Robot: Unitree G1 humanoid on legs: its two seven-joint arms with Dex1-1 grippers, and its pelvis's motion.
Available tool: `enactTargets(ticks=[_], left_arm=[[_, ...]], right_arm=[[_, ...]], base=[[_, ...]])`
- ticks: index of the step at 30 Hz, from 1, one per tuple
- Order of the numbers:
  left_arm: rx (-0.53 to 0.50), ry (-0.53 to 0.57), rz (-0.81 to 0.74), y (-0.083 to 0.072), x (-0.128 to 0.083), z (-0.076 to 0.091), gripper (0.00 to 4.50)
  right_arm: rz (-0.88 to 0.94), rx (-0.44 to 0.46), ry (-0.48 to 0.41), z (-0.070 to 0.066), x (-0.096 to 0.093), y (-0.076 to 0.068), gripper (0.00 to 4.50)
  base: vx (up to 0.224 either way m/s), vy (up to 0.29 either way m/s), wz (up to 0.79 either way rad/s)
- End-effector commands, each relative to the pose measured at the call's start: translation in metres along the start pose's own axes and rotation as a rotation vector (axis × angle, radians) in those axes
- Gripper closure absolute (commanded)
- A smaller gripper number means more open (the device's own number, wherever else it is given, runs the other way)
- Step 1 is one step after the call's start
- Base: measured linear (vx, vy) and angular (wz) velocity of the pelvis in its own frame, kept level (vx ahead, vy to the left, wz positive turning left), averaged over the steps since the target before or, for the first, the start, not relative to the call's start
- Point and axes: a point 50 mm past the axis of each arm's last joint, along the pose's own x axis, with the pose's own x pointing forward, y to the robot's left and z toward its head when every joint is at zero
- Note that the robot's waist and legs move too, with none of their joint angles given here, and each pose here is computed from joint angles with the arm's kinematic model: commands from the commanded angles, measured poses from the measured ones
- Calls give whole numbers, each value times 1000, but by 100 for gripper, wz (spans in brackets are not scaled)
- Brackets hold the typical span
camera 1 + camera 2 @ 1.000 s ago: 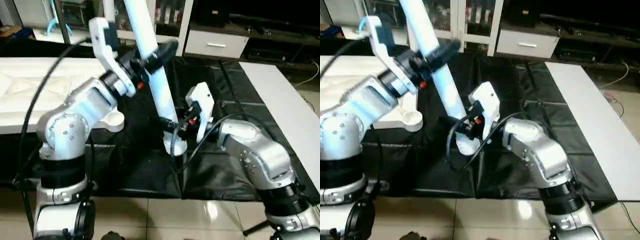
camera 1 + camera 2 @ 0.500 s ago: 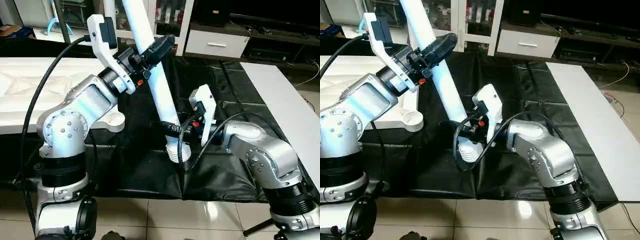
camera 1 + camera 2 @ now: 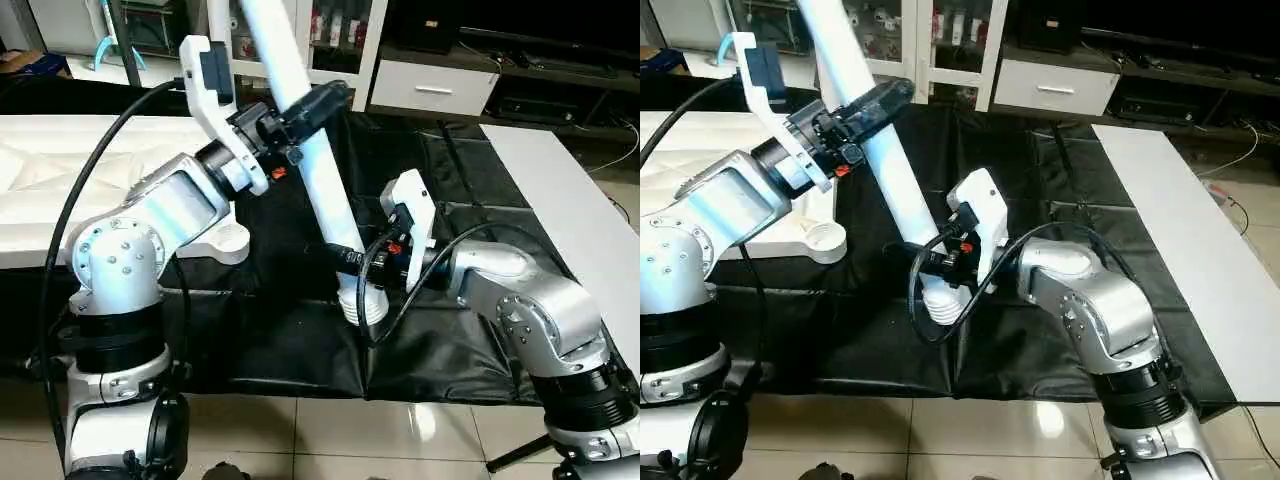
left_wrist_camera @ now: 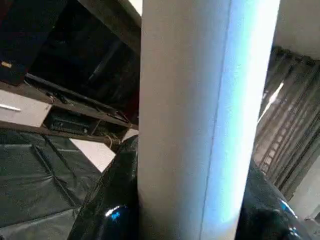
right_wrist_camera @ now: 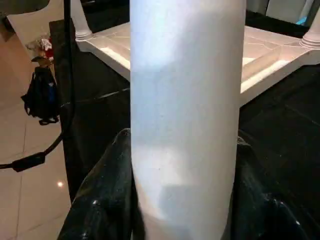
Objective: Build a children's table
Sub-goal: Pick table leg
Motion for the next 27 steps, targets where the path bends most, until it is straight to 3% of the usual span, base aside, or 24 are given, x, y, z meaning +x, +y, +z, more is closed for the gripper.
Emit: enactTargets(ticks=[1, 7, 9, 10, 11, 18, 22, 23, 27], left_arm=[[-13, 1, 3, 0, 1, 6, 282], [-23, -9, 51, 6, -1, 8, 282], [-42, -57, 70, 10, -1, 15, 282], [-47, -66, 70, 10, -2, 16, 282], [-51, -77, 65, 11, -2, 19, 282], [-50, -69, 54, 12, -5, 23, 282], [-64, -65, 30, 13, -7, 24, 282], [-86, -50, -12, 12, -8, 24, 282], [-118, 5, -141, 4, -11, 20, 282]], right_arm=[[-5, -72, -14, 12, -4, 0, 266], [-14, -101, -1, 12, -3, -3, 266], [-61, -76, -49, 17, -1, -8, 266], [-71, -72, -61, 18, -1, -9, 210], [-82, -67, -76, 20, 0, -10, 196], [9, -20, -123, 28, -4, -3, 149], [32, -28, -194, 39, -19, -5, 113], [-6, -25, -250, 48, -31, -13, 111], [-65, 36, -348, 63, -48, -26, 111]], base=[[0, 0, 0], [0, 0, 0], [0, 0, 0], [0, 0, 0], [0, 0, 0], [0, 0, 0], [0, 0, 0], [0, 0, 0], [0, 0, 0]])
